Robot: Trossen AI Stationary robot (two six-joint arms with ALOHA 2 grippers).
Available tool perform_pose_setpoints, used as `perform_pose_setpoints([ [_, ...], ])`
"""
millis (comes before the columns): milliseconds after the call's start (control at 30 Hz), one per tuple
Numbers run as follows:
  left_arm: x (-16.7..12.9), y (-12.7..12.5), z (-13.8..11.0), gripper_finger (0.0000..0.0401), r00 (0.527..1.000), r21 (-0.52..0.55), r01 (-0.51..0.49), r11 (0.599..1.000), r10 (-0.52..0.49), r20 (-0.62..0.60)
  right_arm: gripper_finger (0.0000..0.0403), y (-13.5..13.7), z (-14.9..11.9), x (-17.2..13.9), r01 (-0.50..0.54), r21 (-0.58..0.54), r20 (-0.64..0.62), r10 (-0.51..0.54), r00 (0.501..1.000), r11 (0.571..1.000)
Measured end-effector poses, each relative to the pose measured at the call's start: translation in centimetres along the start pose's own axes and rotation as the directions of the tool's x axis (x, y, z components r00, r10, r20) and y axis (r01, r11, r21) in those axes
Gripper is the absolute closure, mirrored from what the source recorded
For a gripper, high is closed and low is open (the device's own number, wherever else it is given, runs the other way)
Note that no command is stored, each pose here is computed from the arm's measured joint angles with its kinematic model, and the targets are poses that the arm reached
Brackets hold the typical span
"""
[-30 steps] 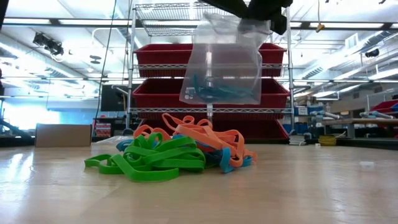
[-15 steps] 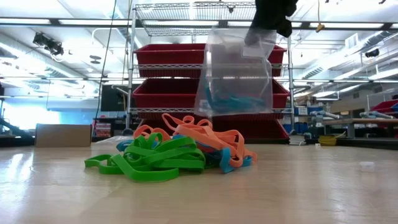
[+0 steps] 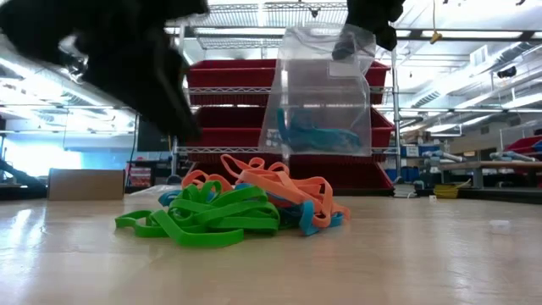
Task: Sort rubber bands
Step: Put the blue rubber band into the transparent zip bag
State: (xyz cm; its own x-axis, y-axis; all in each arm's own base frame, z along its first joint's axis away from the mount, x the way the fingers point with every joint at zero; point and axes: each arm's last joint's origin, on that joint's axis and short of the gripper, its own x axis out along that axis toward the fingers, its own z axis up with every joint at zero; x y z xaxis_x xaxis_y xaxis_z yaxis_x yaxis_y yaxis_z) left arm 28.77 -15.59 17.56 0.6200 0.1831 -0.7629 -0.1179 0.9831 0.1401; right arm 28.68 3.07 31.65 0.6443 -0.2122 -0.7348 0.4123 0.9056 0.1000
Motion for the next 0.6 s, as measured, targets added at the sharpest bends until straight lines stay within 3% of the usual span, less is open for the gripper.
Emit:
perform_pose_setpoints([
  [267, 1.3, -0.3, -3.7, 0.0241, 0.998, -0.074, 0.057, 0.996, -0.056, 0.019, 0.0403, 0.1, 0.0, 0.0, -0.017, 0.002, -0.004, 0.017, 1.000, 1.000],
  [433, 1.6, -0.7, -4.3, 0.0259, 0.988, -0.089, 0.139, 0.986, -0.132, 0.086, 0.0403, 0.1, 0.0, 0.0, -0.018, 0.004, -0.002, 0.018, 1.000, 1.000],
  [600, 2.2, -0.7, -4.5, 0.0277, 0.987, -0.057, 0.133, 0.990, -0.127, 0.095, 0.0403, 0.1, 0.0, 0.0, -0.019, 0.004, -0.002, 0.019, 1.000, 1.000],
])
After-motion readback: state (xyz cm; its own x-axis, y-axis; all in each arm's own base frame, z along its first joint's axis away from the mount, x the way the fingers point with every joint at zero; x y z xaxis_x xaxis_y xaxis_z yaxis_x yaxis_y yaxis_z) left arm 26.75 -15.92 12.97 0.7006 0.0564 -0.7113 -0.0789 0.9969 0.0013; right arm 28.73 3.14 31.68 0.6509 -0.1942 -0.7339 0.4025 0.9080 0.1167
